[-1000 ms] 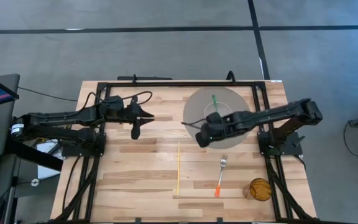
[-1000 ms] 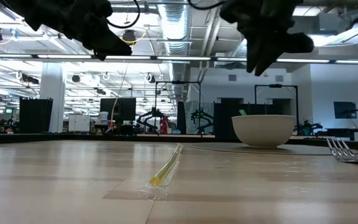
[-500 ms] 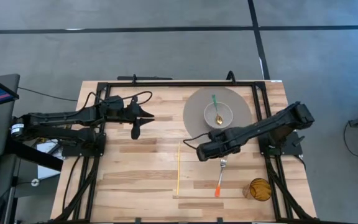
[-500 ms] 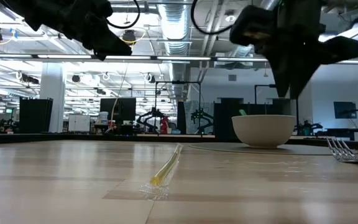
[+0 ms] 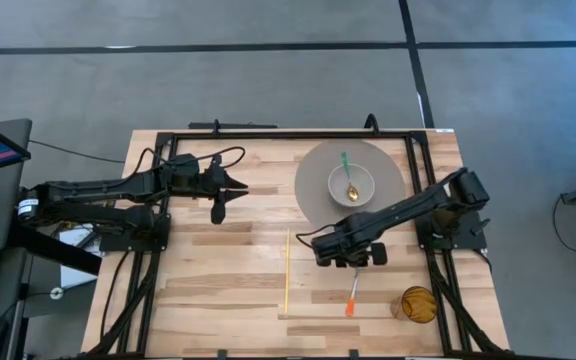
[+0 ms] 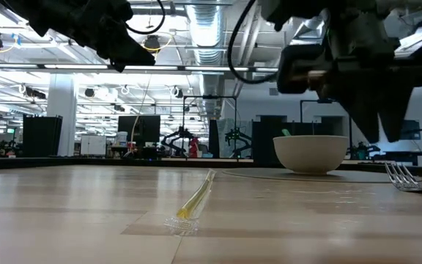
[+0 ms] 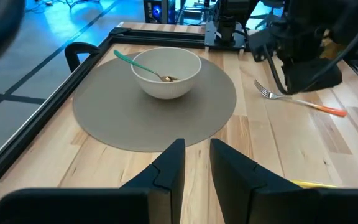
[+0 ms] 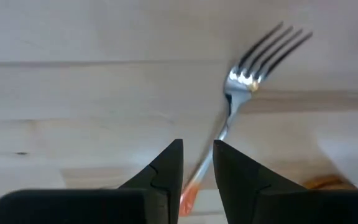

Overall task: Pick & Place Utensil
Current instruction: Put the orange fork into the gray bowl on the gray mat

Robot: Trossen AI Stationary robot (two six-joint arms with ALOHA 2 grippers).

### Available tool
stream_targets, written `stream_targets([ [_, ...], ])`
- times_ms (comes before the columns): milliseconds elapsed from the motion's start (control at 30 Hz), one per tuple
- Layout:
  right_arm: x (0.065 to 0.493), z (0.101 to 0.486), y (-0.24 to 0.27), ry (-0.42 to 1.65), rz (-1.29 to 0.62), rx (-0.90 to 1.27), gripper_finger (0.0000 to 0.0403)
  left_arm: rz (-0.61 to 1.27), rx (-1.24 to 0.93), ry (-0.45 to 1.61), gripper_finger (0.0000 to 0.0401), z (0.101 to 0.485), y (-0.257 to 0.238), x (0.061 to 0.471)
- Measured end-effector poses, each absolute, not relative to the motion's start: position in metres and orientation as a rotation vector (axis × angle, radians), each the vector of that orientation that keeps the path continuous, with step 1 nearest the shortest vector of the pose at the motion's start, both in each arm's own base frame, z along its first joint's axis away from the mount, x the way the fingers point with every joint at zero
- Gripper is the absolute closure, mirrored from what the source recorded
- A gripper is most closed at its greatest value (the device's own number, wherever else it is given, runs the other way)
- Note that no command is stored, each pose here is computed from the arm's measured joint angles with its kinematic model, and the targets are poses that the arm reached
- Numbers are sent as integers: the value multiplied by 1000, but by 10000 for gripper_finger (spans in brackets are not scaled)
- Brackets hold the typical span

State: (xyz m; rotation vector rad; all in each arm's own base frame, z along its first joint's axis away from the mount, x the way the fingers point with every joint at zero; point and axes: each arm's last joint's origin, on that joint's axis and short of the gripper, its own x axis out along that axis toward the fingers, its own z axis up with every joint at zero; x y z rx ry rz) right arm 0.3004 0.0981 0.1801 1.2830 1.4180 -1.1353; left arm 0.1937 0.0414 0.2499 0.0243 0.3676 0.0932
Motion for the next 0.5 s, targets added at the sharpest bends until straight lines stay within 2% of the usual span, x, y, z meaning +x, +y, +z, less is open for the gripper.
stream_targets([
  [200,302,170,102,1519,-1154,1332,322,93,24,369,325,250,41,194],
  [500,299,170,102,1531,-1225,1351,322,93,24,372,325,249,41,194],
])
